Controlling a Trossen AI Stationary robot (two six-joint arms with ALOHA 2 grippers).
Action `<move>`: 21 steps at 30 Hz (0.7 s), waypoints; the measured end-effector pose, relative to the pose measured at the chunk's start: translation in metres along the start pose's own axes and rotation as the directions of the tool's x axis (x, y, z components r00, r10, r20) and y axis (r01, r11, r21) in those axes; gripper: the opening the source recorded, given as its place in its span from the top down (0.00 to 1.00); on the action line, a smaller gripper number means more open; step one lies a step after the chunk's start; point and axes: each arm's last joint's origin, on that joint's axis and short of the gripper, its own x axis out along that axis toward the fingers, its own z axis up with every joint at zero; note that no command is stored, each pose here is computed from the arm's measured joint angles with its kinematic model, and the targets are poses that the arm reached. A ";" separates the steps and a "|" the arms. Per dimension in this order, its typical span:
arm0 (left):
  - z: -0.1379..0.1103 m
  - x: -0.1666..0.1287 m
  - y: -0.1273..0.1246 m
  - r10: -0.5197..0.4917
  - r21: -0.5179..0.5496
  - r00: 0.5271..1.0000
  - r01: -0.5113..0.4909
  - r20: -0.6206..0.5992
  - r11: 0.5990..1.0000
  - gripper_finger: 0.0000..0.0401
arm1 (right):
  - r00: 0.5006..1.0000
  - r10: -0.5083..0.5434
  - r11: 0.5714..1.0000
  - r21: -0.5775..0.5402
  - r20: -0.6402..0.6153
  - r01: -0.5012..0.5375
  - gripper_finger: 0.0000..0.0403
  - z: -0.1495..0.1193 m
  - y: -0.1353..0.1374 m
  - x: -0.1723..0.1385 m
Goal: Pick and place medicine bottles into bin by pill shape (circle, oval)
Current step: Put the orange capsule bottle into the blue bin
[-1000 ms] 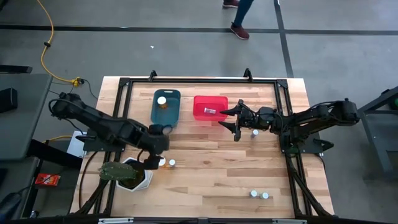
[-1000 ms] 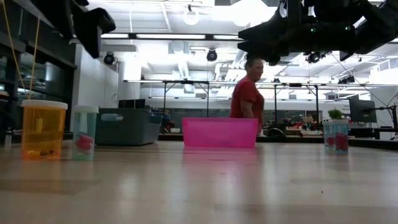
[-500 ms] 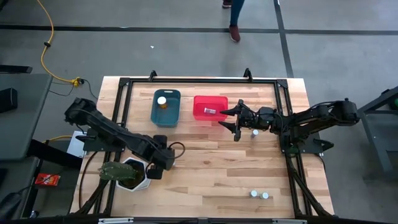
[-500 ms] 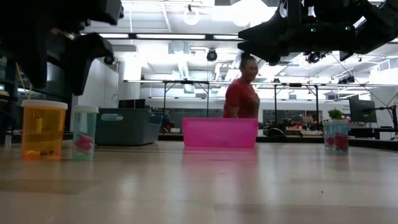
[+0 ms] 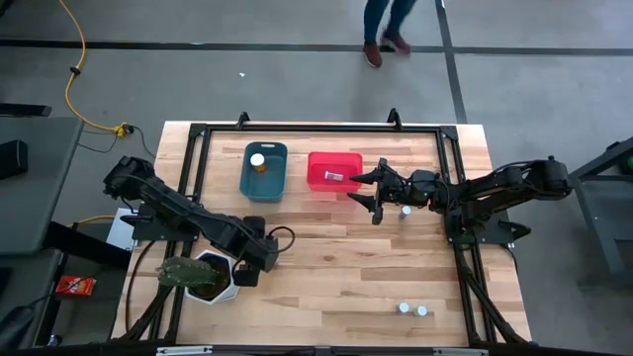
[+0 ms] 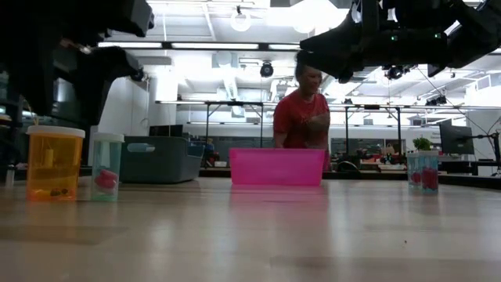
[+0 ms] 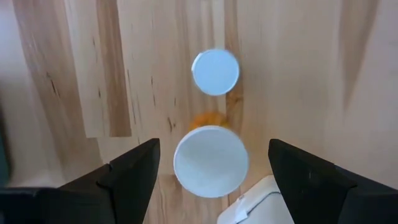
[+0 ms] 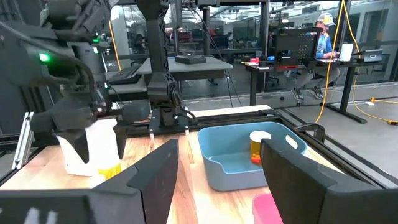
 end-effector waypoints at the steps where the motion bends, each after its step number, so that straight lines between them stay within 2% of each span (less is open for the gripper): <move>1: -0.002 0.002 0.001 0.004 -0.006 1.000 -0.004 -0.009 1.000 0.28 | 1.000 0.000 1.000 0.000 0.000 0.000 0.45 0.000 0.000 0.000; 7: -0.012 0.016 0.004 0.015 -0.054 0.999 -0.017 -0.050 0.998 0.28 | 1.000 0.000 1.000 0.000 0.000 0.000 0.45 0.000 0.000 0.000; 11: -0.010 0.017 0.003 0.040 -0.023 0.999 -0.040 -0.007 0.999 0.28 | 1.000 0.000 1.000 0.000 0.000 0.000 0.45 0.000 0.000 0.000; 21: -0.010 0.017 0.003 0.019 -0.006 1.000 -0.019 -0.015 1.000 0.31 | 1.000 0.000 1.000 0.000 0.000 0.000 0.45 0.000 0.000 0.000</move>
